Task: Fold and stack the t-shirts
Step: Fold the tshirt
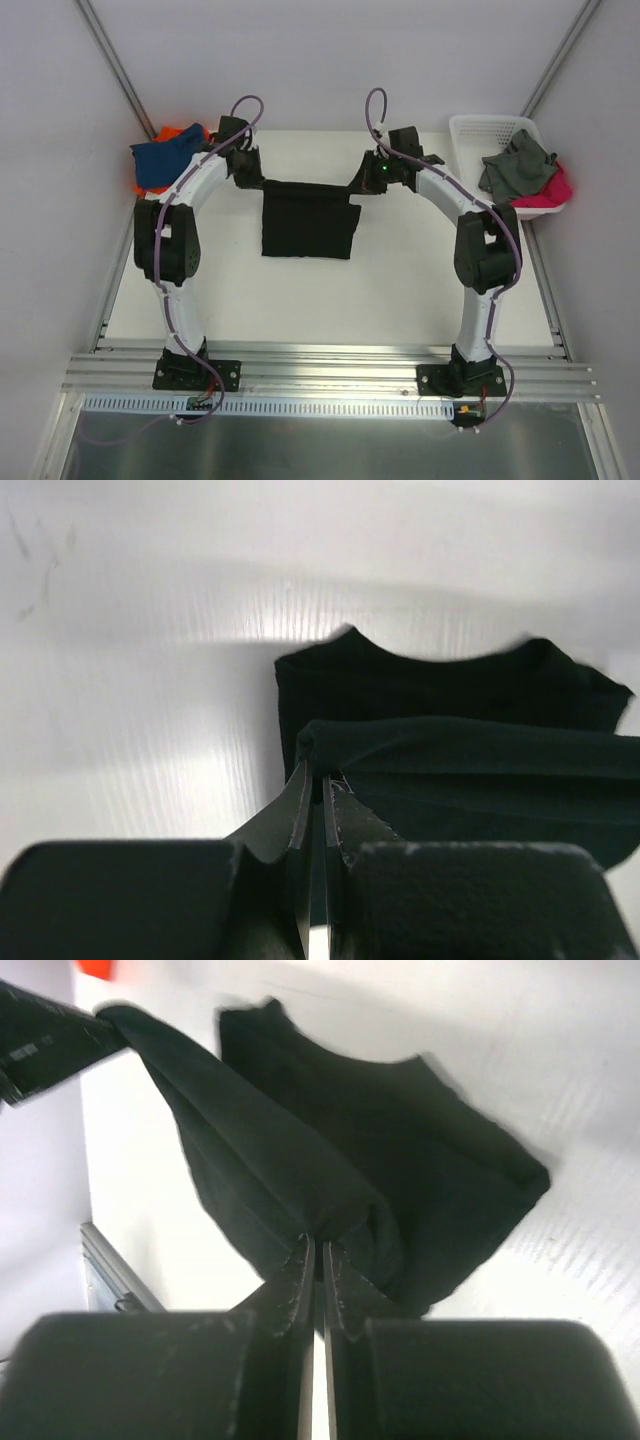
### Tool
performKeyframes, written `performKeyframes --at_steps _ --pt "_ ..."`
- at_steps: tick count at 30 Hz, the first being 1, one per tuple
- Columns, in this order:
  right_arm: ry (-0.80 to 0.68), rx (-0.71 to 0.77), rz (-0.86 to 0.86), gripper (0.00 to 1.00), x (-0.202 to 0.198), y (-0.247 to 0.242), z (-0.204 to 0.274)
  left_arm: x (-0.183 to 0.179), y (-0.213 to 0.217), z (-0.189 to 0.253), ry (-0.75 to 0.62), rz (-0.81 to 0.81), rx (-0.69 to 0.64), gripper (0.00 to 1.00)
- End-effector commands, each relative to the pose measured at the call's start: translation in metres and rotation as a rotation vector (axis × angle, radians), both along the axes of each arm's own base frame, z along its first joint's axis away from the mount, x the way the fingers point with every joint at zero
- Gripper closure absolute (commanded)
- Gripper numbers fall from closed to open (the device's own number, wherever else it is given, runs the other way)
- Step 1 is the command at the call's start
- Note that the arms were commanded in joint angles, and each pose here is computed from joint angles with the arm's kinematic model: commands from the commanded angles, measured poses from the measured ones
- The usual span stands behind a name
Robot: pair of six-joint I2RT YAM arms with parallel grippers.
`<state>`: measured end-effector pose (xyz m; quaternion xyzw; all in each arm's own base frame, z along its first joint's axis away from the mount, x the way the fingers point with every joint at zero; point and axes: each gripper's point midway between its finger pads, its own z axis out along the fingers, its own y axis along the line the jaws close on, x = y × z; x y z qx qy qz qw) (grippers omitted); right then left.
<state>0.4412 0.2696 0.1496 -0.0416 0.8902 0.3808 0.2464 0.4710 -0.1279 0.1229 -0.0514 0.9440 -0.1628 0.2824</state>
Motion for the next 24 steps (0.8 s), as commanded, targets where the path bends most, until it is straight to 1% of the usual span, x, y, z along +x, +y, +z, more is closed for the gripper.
performKeyframes --at_steps 1,6,9,10,11,12,13,14,15,16,17,18,19,20,21,24 --pt "-0.023 -0.025 0.003 1.00 0.013 -0.006 -0.006 0.031 0.014 -0.004 -0.050 -0.010 0.071 1.00" --pt "0.013 -0.046 -0.008 1.00 0.005 -0.013 -0.030 0.038 0.011 -0.025 -0.019 -0.012 0.064 1.00" --pt "0.026 -0.060 -0.021 0.99 0.008 -0.021 -0.036 0.045 0.006 -0.026 -0.030 -0.027 0.052 1.00" --pt "0.024 -0.063 -0.028 1.00 0.009 -0.023 -0.036 0.046 0.005 -0.026 -0.034 -0.031 0.053 0.89" --pt "0.024 -0.073 -0.033 0.99 0.010 -0.027 -0.037 0.050 0.004 -0.025 -0.045 -0.033 0.052 0.74" --pt "0.016 -0.096 -0.056 0.99 0.014 -0.034 -0.038 0.053 0.002 -0.023 -0.055 -0.040 0.058 0.52" --pt "0.008 -0.110 -0.066 0.94 0.014 -0.037 -0.038 0.054 0.002 -0.022 -0.064 -0.037 0.073 0.26" --pt "0.000 -0.126 -0.066 0.81 0.014 -0.041 -0.039 0.056 -0.002 -0.016 -0.082 -0.050 0.082 0.01" --pt "-0.006 -0.145 -0.076 0.52 0.015 -0.045 -0.038 0.056 -0.001 -0.010 -0.098 -0.061 0.091 0.01" --pt "-0.007 -0.150 -0.078 0.45 0.015 -0.047 -0.035 0.055 -0.002 -0.004 -0.112 -0.064 0.097 0.01" --pt "-0.021 -0.143 -0.079 0.44 0.016 -0.048 -0.027 0.053 -0.002 -0.001 -0.116 -0.065 0.107 0.01" --pt "-0.028 -0.136 -0.080 0.44 0.016 -0.048 -0.019 0.051 0.001 0.013 -0.145 -0.064 0.119 0.01" --pt "-0.029 -0.133 -0.083 0.43 0.014 -0.049 -0.013 0.048 0.002 0.017 -0.151 -0.063 0.125 0.01" --pt "-0.049 -0.127 -0.087 0.38 0.013 -0.049 0.000 0.040 0.004 0.023 -0.156 -0.071 0.128 0.01" --pt "-0.057 -0.137 -0.099 0.35 0.012 -0.052 0.005 0.034 0.003 0.024 -0.154 -0.087 0.122 0.01" --pt "-0.082 -0.139 -0.107 0.31 0.002 -0.054 0.023 0.011 -0.005 0.019 -0.124 -0.162 0.079 0.01"
